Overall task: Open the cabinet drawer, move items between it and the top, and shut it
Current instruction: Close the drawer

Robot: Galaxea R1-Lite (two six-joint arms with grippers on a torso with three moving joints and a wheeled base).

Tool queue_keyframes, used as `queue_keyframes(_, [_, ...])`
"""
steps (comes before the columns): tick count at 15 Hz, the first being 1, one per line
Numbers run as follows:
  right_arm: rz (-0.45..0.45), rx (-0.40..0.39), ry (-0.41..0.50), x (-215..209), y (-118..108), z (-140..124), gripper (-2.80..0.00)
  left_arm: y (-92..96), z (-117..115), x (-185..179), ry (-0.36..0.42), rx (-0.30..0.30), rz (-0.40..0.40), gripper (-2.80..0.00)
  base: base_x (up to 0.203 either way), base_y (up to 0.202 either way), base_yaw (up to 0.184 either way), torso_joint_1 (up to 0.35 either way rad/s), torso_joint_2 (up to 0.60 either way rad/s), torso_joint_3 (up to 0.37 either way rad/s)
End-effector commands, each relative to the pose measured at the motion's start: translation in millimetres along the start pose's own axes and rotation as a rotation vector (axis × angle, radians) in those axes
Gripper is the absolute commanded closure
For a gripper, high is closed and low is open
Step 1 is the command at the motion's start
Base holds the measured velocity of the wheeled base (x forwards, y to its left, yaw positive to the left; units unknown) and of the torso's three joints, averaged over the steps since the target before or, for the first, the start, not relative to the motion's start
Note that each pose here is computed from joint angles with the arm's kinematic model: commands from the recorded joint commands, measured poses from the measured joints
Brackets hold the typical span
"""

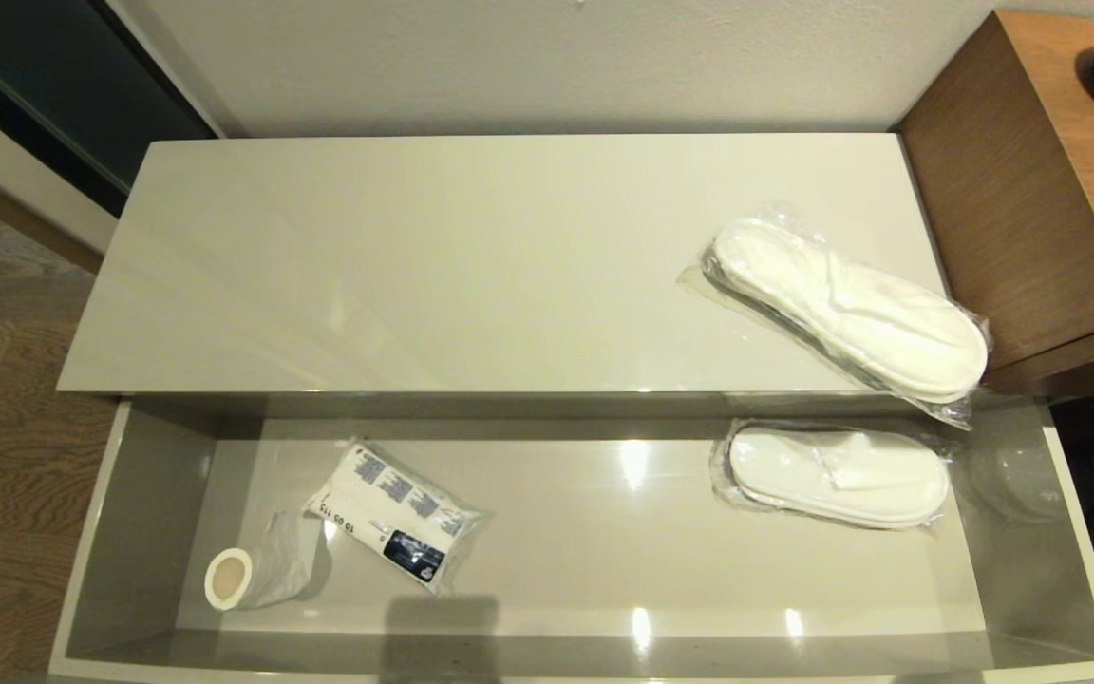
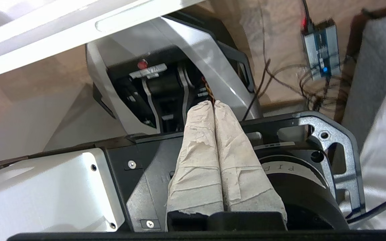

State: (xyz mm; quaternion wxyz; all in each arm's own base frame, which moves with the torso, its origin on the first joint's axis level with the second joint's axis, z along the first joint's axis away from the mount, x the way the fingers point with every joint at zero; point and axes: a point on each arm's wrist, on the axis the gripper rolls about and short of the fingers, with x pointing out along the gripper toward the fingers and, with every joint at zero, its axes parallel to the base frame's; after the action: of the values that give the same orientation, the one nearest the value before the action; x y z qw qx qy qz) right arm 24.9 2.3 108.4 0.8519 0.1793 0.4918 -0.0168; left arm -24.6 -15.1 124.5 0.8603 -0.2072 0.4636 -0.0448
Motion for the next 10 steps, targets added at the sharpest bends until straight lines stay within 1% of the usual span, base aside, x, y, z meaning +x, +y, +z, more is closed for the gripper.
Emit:
queue_keyframes(1, [0.025, -0.012, -0.035, -3.2, -0.4, -5.1, 0.00, 0.7, 2.1, 2.3, 0.041, -0.021, 0.006, 0.00, 0.000, 0.000, 0.000, 0.000, 0.00, 0.000])
queue_keyframes(4, [0.036, -0.030, -0.023, -4.5, 0.1, -5.6, 0.00, 0.7, 3.0, 2.5, 0.044, -0.022, 0.006, 0.00, 0.000, 0.000, 0.000, 0.000, 0.00, 0.000])
queue_keyframes(5, [0.039, -0.069, 0.015, -7.6, 0.4, -7.8, 0.00, 0.7, 2.8, 2.5, 0.043, -0.022, 0.006, 0.00, 0.000, 0.000, 0.000, 0.000, 0.00, 0.000])
queue_keyframes(6, [0.041, -0.090, 0.020, -9.1, 0.6, -8.5, 0.00, 0.7, 3.0, 2.5, 0.044, -0.022, 0.006, 0.00, 0.000, 0.000, 0.000, -0.104, 0.05, -0.098])
queue_keyframes(8, [0.043, -0.098, 0.016, -10.5, 0.4, -10.1, 0.00, 0.7, 2.8, 2.5, 0.043, -0.022, 0.006, 0.00, 0.000, 0.000, 0.000, -0.272, 0.09, -0.199])
queue_keyframes(10, [0.043, -0.097, 0.019, -10.5, 0.5, -9.7, 0.00, 0.7, 2.8, 2.5, 0.043, -0.022, 0.006, 0.00, 0.000, 0.000, 0.000, -0.359, 0.09, -0.260])
